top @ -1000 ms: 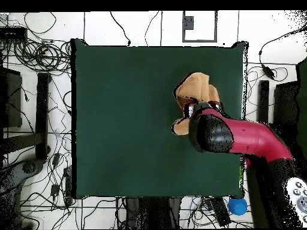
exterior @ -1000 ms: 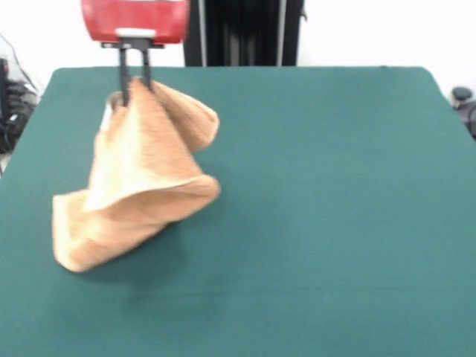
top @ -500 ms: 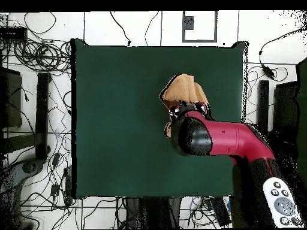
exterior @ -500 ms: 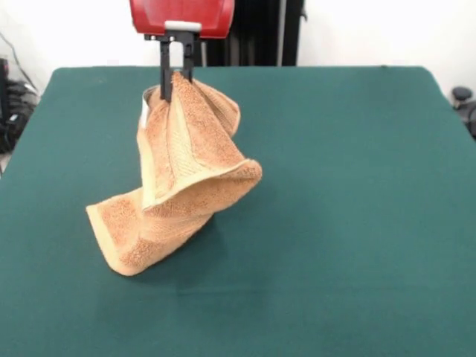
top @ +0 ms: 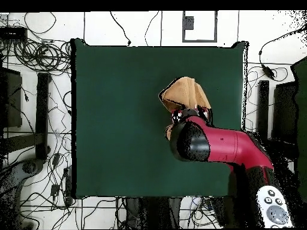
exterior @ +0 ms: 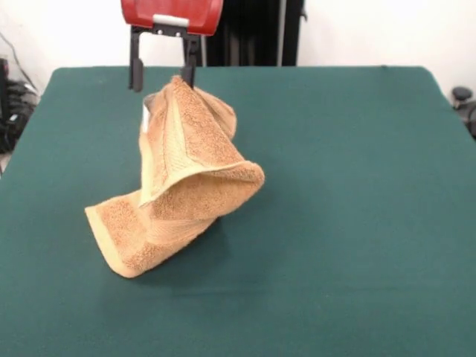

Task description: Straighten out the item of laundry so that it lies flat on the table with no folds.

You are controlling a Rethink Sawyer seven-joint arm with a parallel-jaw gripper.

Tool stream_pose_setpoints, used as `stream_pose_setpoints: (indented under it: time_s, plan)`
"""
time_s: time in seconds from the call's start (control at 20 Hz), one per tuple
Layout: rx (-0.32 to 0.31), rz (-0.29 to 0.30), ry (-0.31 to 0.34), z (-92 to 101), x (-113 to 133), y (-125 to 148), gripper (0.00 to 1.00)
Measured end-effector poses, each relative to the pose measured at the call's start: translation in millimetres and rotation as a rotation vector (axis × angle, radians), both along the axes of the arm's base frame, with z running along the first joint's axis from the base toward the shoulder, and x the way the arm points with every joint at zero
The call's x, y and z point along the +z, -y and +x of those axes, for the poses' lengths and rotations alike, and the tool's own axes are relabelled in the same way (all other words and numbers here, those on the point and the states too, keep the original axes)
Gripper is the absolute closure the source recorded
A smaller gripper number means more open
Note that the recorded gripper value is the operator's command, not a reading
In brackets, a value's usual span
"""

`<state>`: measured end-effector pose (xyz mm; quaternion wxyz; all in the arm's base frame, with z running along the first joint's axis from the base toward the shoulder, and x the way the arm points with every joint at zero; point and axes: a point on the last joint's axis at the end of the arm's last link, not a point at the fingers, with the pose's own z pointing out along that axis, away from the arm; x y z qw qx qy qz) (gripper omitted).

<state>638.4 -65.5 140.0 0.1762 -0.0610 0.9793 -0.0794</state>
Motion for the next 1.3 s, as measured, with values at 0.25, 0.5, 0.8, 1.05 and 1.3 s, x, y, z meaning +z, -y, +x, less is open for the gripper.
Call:
stream_pose_setpoints:
  time_s: [0.25,0.5,0.8,1.05,1.3]
  plan:
    - [-0.06,0.009,0.029,-1.1,3.9,-17.9,0.0]
    - [-0.11,0.029,0.048,-0.9,6.2,-24.9,0.0]
    - [-0.163,0.032,0.054,-6.5,7.8,-22.8,0.0]
    - [-0.191,0.031,0.054,-7.9,11.2,-24.9,0.0]
    - [-0.199,0.013,0.067,-1.2,6.5,-18.3,0.0]
